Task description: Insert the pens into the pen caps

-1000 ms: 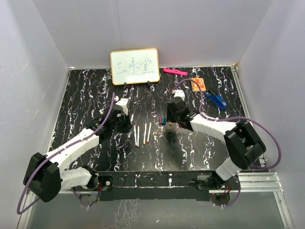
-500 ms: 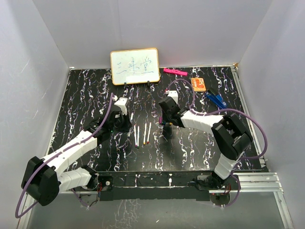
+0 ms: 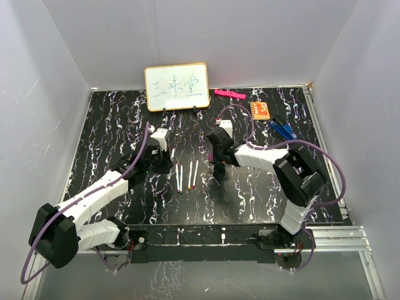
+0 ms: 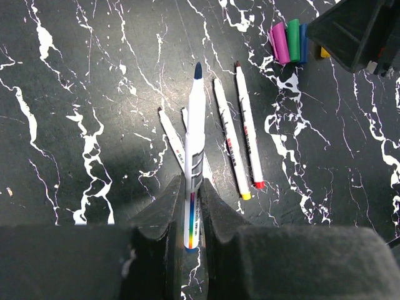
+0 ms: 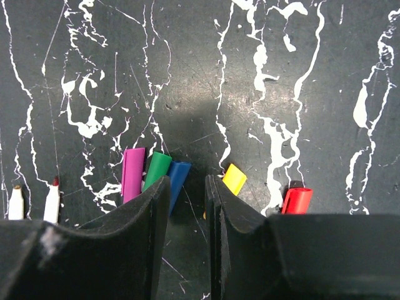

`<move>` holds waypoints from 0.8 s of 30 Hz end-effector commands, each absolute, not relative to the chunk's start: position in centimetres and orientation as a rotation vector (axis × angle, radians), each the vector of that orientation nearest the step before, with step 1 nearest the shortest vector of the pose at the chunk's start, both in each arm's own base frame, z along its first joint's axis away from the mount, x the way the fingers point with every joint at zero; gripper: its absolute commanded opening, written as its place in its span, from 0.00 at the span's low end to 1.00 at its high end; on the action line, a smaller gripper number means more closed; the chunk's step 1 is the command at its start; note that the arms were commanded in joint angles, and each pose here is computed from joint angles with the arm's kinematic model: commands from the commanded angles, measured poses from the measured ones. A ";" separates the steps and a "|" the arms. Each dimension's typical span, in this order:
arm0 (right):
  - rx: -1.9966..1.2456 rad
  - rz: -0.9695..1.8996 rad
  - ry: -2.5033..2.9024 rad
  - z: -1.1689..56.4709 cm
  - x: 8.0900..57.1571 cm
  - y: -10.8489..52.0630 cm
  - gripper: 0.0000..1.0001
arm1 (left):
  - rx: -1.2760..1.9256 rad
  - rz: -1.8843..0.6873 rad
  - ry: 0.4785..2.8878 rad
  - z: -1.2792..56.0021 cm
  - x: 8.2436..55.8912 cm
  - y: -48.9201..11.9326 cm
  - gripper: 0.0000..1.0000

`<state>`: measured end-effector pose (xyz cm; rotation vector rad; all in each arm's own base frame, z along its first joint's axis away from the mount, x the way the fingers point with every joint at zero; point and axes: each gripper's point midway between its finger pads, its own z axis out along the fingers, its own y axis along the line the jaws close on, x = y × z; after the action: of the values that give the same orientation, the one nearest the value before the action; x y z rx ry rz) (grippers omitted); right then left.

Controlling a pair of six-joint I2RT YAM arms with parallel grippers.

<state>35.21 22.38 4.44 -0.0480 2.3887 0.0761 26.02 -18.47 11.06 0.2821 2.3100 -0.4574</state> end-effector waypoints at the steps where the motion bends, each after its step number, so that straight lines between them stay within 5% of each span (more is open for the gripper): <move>1: -0.020 0.100 2.358 5.3 36.3 23.6 0.27 | 0.277 -0.451 2.302 11.6 26.2 -18.5 0.00; 24: -0.031 0.104 2.413 3.1 35.5 24.2 0.27 | 0.289 -0.460 2.333 11.1 26.0 -18.8 0.00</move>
<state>34.96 23.39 2.40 -0.0590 2.4348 0.0733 25.79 -18.31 10.14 0.2764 2.3479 -0.4411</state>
